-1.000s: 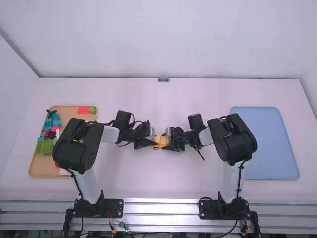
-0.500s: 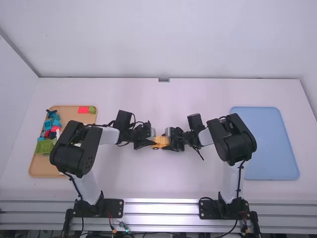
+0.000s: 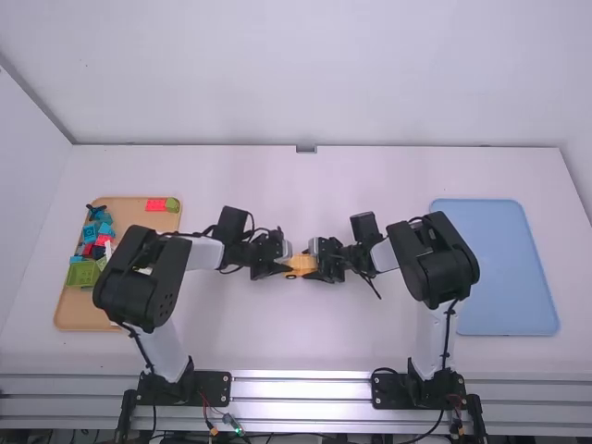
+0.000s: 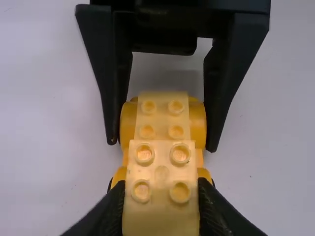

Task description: Assemble lego blocks to make yellow taxi

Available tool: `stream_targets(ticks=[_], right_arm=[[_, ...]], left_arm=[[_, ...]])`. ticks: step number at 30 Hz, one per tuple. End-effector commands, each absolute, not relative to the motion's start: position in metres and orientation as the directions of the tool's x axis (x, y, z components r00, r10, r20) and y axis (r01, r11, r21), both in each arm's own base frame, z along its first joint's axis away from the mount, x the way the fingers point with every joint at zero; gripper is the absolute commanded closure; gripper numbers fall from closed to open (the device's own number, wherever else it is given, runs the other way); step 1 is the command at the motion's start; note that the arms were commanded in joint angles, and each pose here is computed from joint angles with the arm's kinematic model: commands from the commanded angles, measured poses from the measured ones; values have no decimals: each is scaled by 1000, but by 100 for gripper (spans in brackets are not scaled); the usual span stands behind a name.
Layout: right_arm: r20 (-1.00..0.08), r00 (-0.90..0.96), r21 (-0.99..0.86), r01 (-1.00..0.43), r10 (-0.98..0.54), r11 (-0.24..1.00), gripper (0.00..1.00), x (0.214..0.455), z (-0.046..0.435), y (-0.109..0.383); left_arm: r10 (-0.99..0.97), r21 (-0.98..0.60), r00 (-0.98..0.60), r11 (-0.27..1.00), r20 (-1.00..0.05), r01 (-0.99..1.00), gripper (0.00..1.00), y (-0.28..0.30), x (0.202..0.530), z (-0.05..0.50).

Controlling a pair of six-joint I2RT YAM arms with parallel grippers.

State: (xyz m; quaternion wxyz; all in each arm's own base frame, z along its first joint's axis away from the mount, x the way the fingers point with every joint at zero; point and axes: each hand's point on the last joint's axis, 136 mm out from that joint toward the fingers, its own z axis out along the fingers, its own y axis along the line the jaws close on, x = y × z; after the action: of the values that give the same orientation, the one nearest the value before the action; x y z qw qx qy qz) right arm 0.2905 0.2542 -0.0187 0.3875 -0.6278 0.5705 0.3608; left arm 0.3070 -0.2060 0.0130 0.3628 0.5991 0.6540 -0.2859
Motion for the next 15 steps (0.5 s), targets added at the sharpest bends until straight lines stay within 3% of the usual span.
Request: stream_targets(ticks=[1,4,7,15], right_arm=[[-880,81,-70,-997,-468,-41,48,291,-27,253],[-880,82,-71,-997,-468,-41,48,292,-28,253],[-880,81,-70,-997,-468,-41,48,291,-27,253],[-880,78,-66,-997,-469,-41,47,291,-28,253]], left_arm=[[617,35,-45,116,-785,993,51,-206,297,-1],[615,43,-41,122,-787,992,39,-205,299,0],[606,48,-33,117,-795,992,43,-206,300,2],[590,76,-20,137,-807,988,32,-208,307,17]])
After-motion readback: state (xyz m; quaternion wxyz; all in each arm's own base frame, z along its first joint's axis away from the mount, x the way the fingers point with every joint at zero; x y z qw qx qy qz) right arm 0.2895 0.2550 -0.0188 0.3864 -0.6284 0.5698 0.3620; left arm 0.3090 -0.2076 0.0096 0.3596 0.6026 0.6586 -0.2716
